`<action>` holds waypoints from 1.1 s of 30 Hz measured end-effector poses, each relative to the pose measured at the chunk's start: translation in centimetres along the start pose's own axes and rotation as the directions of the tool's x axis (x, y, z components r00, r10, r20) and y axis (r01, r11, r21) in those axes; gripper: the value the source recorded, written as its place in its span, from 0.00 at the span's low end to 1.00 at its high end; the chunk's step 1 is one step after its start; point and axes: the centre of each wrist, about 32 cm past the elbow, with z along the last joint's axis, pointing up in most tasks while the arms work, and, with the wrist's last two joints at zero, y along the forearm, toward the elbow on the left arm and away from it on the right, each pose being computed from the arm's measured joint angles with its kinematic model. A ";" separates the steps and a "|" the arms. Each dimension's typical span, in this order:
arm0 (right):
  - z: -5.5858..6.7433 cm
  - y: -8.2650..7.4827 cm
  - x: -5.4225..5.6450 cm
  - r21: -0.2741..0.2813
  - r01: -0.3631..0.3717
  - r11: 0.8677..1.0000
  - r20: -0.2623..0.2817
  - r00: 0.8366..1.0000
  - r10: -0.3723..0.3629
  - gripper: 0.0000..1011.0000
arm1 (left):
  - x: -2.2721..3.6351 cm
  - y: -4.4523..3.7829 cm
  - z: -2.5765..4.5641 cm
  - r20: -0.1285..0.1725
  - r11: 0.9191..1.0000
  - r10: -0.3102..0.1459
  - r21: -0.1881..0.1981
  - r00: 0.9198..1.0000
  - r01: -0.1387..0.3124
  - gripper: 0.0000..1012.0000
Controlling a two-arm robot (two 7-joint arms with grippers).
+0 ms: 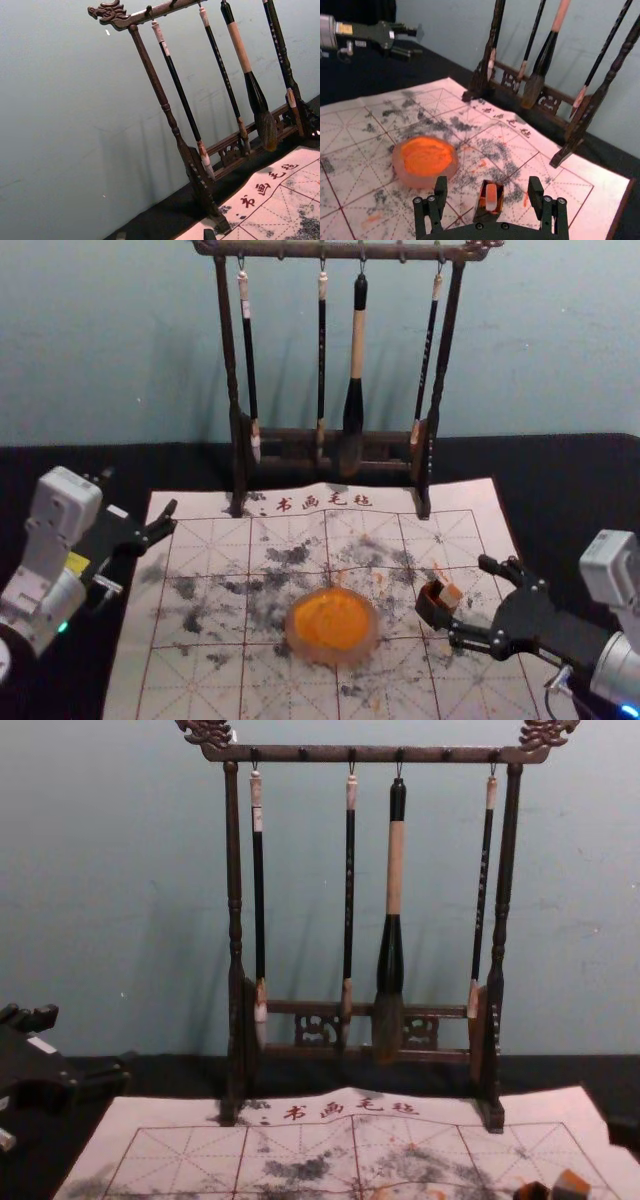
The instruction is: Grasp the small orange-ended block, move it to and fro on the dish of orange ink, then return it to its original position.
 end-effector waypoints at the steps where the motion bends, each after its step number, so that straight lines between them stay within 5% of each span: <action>1: 0.0 0.0 0.0 -0.005 0.000 1.000 0.001 1.000 0.000 0.99 | 0.00 0.00 0.00 0.000 1.000 0.000 0.000 1.000 0.000 0.99; 33: -1.1 1.8 0.8 -0.057 0.018 0.998 -0.007 1.000 -0.019 0.99 | 0.00 0.00 0.00 0.000 1.000 0.000 0.000 1.000 0.000 0.99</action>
